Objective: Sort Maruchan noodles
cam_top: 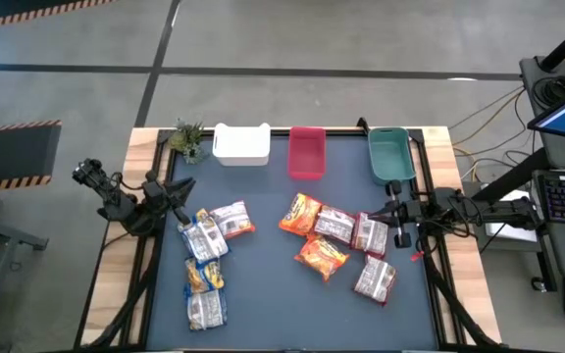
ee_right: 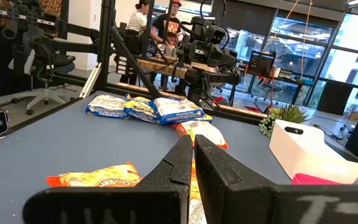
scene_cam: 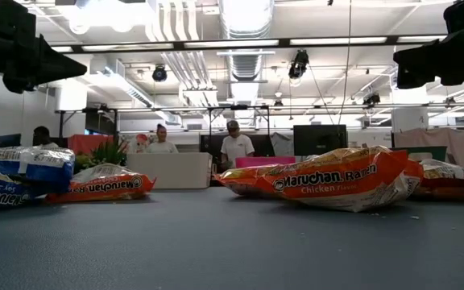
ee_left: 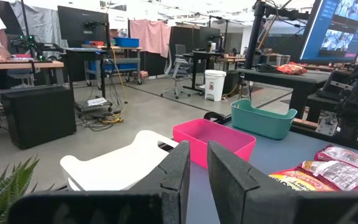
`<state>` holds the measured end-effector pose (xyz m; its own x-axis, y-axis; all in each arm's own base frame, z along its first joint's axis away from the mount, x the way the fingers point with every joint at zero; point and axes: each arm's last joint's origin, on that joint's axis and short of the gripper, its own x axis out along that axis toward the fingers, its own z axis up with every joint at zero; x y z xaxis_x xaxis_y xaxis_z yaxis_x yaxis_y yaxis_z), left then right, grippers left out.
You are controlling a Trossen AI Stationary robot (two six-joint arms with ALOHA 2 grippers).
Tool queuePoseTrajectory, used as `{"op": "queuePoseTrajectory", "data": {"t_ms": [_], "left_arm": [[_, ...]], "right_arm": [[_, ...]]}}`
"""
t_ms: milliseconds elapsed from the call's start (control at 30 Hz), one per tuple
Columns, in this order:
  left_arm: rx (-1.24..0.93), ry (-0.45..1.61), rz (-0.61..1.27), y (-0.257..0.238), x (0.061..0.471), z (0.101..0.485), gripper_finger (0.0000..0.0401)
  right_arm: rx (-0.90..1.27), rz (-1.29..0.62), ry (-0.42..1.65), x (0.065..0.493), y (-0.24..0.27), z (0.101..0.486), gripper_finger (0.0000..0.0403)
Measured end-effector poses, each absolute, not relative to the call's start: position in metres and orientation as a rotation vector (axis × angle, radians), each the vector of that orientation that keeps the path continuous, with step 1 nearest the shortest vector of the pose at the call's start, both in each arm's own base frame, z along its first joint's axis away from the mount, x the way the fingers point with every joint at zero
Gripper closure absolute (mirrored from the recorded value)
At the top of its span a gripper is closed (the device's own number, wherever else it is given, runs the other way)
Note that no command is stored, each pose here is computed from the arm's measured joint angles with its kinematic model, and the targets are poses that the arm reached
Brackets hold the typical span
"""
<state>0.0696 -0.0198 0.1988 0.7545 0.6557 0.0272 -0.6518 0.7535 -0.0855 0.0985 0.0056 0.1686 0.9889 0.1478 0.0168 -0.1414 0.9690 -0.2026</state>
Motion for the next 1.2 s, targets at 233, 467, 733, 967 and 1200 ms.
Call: {"op": "queuePoseTrajectory", "data": {"t_ms": [233, 467, 733, 967, 1200], "left_arm": [[-0.072, -0.057, 0.714, -0.02, 0.07, 0.199, 0.0362], [-0.072, -0.057, 0.714, -0.02, 0.07, 0.199, 0.0362], [-0.072, -0.057, 0.714, -0.02, 0.07, 0.199, 0.0362], [-0.198, -0.104, 0.709, -0.02, 0.07, 0.199, 0.0362], [-0.456, -0.201, 0.694, -0.02, 0.07, 0.2, 0.0362]], "right_arm": [[-0.337, 0.129, -0.038, 0.099, 0.005, 0.169, 0.0394], [-0.463, 0.118, -0.044, 0.099, 0.005, 0.168, 0.0394], [0.178, 0.169, -0.007, 0.098, 0.006, 0.169, 0.0394], [0.388, 0.096, -0.06, 0.098, 0.004, 0.174, 0.0394], [0.38, 0.136, -0.27, 0.098, 0.004, 0.195, 0.0394]]}}
